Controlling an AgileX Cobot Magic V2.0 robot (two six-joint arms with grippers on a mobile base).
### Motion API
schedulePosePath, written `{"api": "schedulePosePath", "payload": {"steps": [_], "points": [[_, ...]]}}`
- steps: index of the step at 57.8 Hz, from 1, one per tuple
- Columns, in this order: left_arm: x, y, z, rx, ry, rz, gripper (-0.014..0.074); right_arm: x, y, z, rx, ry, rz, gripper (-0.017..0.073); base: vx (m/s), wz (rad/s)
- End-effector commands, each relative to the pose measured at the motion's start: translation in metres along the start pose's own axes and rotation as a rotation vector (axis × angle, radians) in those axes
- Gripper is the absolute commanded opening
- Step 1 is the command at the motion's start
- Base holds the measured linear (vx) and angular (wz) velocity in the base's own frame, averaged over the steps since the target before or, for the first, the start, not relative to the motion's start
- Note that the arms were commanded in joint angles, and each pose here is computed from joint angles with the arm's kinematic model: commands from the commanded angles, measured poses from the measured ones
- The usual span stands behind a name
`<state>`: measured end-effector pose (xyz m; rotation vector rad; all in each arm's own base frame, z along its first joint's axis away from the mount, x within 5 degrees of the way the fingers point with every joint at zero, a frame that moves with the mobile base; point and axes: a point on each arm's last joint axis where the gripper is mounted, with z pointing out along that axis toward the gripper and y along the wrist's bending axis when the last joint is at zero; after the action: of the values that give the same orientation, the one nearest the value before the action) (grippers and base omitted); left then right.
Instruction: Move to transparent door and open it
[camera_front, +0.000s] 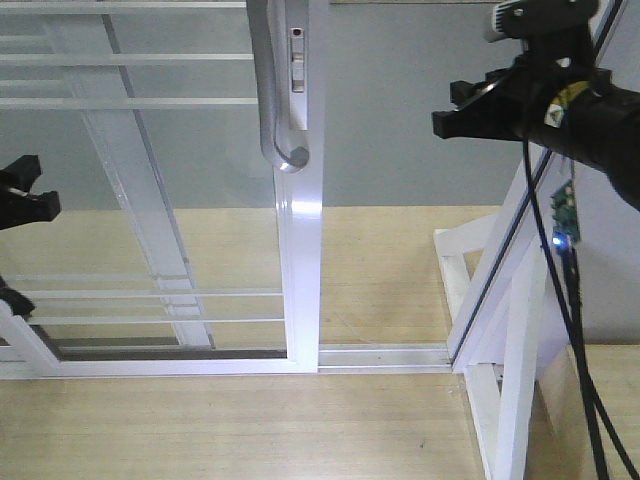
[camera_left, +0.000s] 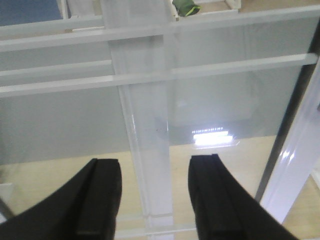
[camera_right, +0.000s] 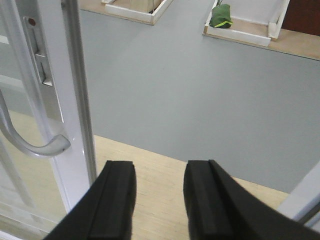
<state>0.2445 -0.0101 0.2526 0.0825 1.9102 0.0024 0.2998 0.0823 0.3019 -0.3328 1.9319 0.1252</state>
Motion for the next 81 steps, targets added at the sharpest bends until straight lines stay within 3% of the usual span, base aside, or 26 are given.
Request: {"api": "schedulePosePath", "payload": {"steps": [1,7,22,30,38,47,54,63,74,78,81], "points": [[-0.026,-0.008,0.012,0.030,-0.172,-0.027,0.0472,-0.015,-0.002,-0.037,0.010,-0.113,-0.029,0.0333,0.00,0.00],[-0.036,-0.018,0.025,0.076,-0.197,0.017,0.0491,-0.006,-0.003,-0.061,0.024,-0.074,-0.020,0.0333,0.00,0.00],[-0.075,-0.027,0.046,0.100,-0.295,0.009,0.0491,0.008,-0.005,-0.111,0.056,-0.035,0.009,0.0333,0.00,0.00],[-0.089,-0.035,0.062,0.119,-0.319,0.018,0.0491,0.010,-0.005,-0.123,0.062,-0.048,0.008,0.0333,0.00,0.00],[-0.104,-0.046,0.079,0.152,-0.351,0.061,0.0491,0.011,-0.006,-0.124,0.064,-0.041,0.008,0.0333,0.00,0.00],[-0.113,-0.049,0.105,0.151,-0.361,0.053,0.0491,0.011,-0.006,-0.124,0.064,-0.038,0.007,0.0333,0.00,0.00],[-0.116,-0.052,0.126,0.159,-0.359,0.012,0.0491,0.013,-0.006,-0.124,0.067,-0.023,0.004,0.0333,0.00,0.00],[-0.116,-0.052,0.142,0.155,-0.358,0.015,0.0473,0.017,-0.006,-0.124,0.074,0.017,0.003,0.0333,0.00,0.00],[-0.113,-0.052,0.146,0.142,-0.347,0.056,0.0362,0.017,-0.007,-0.124,0.084,0.024,-0.026,0.0333,0.00,0.00],[-0.113,-0.046,0.147,0.115,-0.344,0.029,0.0320,0.017,-0.008,-0.124,0.090,0.024,-0.043,0.0333,0.00,0.00],[-0.112,-0.039,0.148,0.087,-0.334,-0.022,0.0298,0.017,-0.008,-0.124,0.092,0.024,-0.048,0.0333,0.00,0.00]]}}
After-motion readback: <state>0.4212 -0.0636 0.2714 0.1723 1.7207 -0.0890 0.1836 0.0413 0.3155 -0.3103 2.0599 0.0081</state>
